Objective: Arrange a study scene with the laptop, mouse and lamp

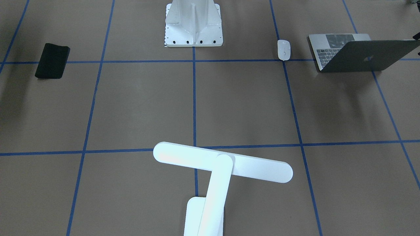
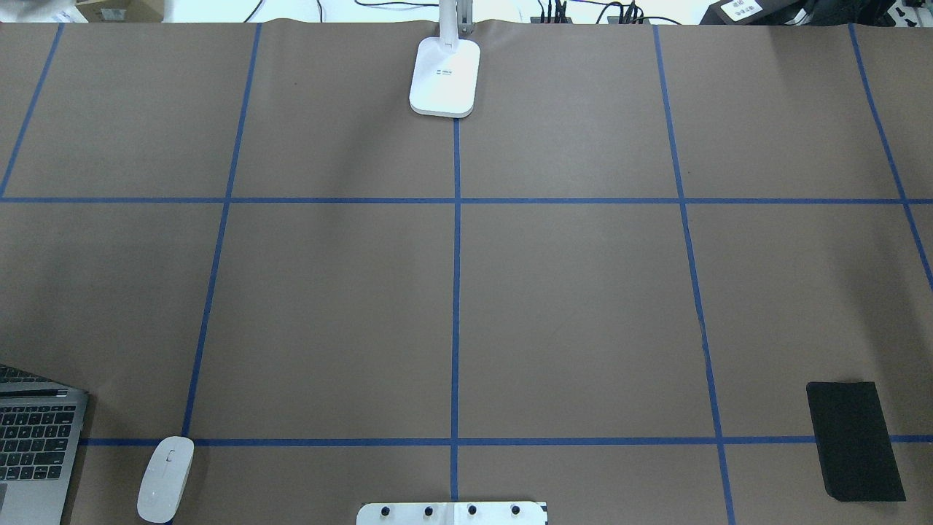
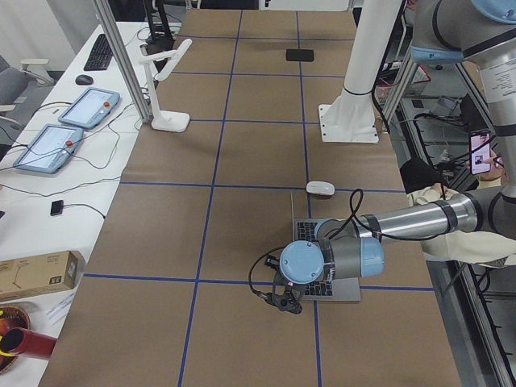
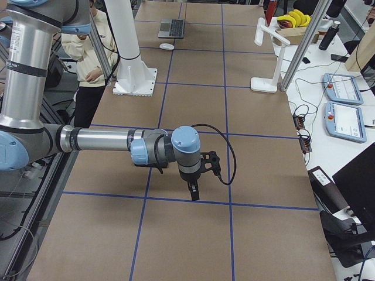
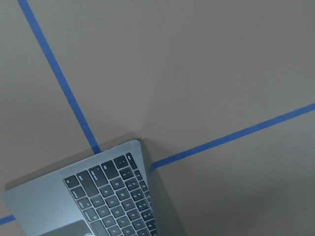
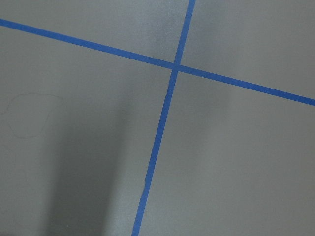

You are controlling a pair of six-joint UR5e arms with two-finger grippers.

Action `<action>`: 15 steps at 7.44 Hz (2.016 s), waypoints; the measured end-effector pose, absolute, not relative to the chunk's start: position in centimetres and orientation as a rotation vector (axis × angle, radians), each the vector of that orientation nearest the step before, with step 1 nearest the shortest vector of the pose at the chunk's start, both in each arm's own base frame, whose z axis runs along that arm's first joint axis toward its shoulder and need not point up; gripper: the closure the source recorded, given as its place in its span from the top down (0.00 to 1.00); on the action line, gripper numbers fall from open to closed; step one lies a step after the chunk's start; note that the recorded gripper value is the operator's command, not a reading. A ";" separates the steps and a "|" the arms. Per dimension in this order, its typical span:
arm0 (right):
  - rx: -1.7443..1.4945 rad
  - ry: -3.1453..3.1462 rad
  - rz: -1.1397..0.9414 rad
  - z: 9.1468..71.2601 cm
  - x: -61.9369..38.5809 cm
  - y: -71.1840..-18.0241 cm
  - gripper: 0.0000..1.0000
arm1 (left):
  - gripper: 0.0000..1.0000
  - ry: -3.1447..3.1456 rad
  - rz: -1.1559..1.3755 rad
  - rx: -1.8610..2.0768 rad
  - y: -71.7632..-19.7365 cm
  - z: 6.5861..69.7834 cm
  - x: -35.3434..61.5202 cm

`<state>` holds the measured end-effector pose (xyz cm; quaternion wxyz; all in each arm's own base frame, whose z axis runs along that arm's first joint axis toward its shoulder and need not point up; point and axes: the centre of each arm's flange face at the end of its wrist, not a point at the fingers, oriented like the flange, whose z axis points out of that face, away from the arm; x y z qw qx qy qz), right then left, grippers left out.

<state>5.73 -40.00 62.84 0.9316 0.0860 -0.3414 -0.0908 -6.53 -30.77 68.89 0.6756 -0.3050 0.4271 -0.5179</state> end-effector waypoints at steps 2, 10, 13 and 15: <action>0.176 -0.699 -0.186 62.6 5.7 -39.4 1.00 | 0.99 0.976 -1.199 -0.689 -30.9 68.3 -6.3; 0.177 -0.699 -0.186 62.5 5.8 -38.9 1.00 | 0.00 0.959 -1.107 -0.716 -32.1 66.1 -0.5; 0.178 -0.699 -0.188 62.5 5.8 -38.9 1.00 | 0.00 0.966 -1.102 -0.719 -32.1 66.1 -0.4; 0.178 -0.699 -0.188 62.5 5.8 -38.9 1.00 | 0.00 0.988 -1.082 -0.730 -32.4 65.7 -0.3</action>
